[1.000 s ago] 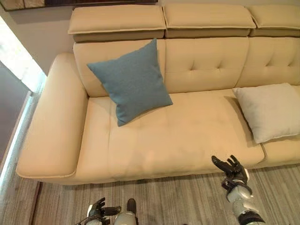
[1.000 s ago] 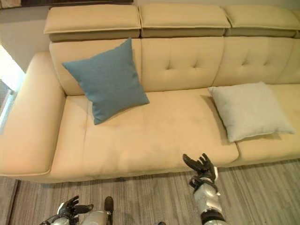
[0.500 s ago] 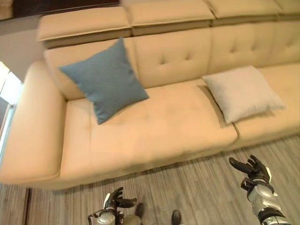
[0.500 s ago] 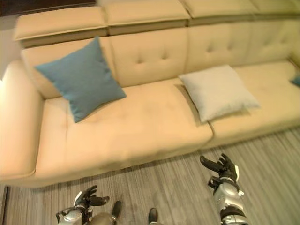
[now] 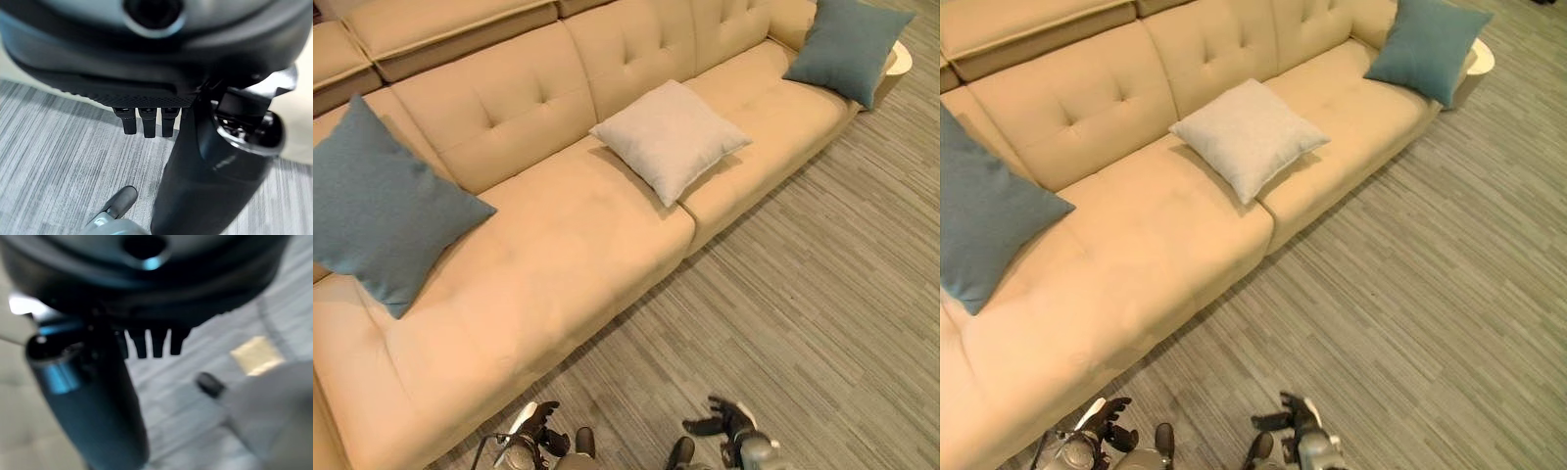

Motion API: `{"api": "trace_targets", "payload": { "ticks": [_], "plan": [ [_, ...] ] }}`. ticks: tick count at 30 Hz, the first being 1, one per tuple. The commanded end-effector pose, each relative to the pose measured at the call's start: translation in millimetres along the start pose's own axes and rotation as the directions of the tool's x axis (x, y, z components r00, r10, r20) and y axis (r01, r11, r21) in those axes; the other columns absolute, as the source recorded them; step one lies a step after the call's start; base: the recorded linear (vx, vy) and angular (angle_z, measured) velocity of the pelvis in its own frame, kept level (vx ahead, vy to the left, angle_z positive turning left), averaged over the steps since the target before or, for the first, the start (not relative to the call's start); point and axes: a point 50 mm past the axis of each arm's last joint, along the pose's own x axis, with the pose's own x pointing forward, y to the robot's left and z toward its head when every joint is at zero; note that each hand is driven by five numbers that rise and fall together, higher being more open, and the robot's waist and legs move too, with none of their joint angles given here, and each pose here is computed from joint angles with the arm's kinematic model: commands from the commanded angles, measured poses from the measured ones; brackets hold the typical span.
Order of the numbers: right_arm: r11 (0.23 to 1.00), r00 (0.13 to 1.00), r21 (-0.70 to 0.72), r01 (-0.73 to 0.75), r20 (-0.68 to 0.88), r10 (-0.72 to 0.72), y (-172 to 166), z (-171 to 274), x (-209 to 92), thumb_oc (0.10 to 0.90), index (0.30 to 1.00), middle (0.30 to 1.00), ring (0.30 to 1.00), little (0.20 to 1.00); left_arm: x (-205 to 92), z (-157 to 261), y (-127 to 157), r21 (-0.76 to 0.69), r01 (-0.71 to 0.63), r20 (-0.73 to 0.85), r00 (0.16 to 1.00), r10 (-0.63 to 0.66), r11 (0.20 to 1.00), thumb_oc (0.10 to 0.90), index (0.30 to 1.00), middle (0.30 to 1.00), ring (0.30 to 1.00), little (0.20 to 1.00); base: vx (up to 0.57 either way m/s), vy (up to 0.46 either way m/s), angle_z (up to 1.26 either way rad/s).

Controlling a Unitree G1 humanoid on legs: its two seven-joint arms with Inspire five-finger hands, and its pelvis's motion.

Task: Pick up all the scattered cushions and arrange them neatly on the sofa.

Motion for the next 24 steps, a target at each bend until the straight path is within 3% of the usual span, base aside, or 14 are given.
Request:
{"api": "trace_targets", "payload": {
  "ticks": [1,4,10,13,14,19,24],
  "plan": [
    [0.995,0.995,0.049,0.09,0.042,-0.092,-25,14,3,0.8,0.9,0.9,0.9,0.9,0,-3,5,0.057,-0.037,0.015,0.999,0.036,0.998,0.8,0.9,0.9,0.9,0.9,0.24,-0.414,0.25],
    [0.989,0.995,0.112,0.1,-0.032,-0.097,-28,-7,0,0.8,0.9,0.9,0.9,0.9,0,-4,6,0.075,-0.043,0.009,0.999,0.043,0.996,0.8,0.9,0.9,0.9,0.9,0.29,-0.54,-0.07],
    [0.997,0.997,-0.005,0.077,-0.029,-0.077,-36,-7,0,0.8,0.9,0.9,0.9,0.9,3,22,11,0.061,-0.051,0.118,0.992,0.044,0.997,0.8,0.9,0.9,0.9,0.9,0.14,-0.621,0.12],
    [0.998,0.999,-0.06,0.035,-0.016,-0.036,-26,-3,1,0.8,0.9,0.9,0.9,0.9,2,37,0,0.053,-0.005,0.181,0.984,-0.004,0.999,0.8,0.9,0.9,0.9,0.9,0.45,-0.324,-0.05],
    [0.996,1.0,-0.093,0.008,-0.002,-0.008,-17,0,2,0.8,0.9,0.9,0.9,0.9,0,30,-12,0.051,0.035,0.149,0.988,-0.042,0.998,0.8,0.9,0.9,0.9,0.9,0.61,-0.27,0.08],
    [0.979,0.997,-0.19,-0.074,-0.036,0.068,0,-5,0,0.8,0.9,0.9,0.9,0.9,-1,10,-14,-0.035,0.047,0.049,0.998,-0.045,0.998,0.8,0.9,0.9,0.9,0.9,0.53,-0.053,-0.78],
    [0.97,0.992,-0.223,-0.097,0.052,0.111,6,19,3,0.8,0.9,0.9,0.9,0.9,-1,0,-2,0.007,-0.006,0.014,1.0,0.006,1.0,0.8,0.9,0.9,0.9,0.9,0.48,0.033,-0.54]
  ]
}}
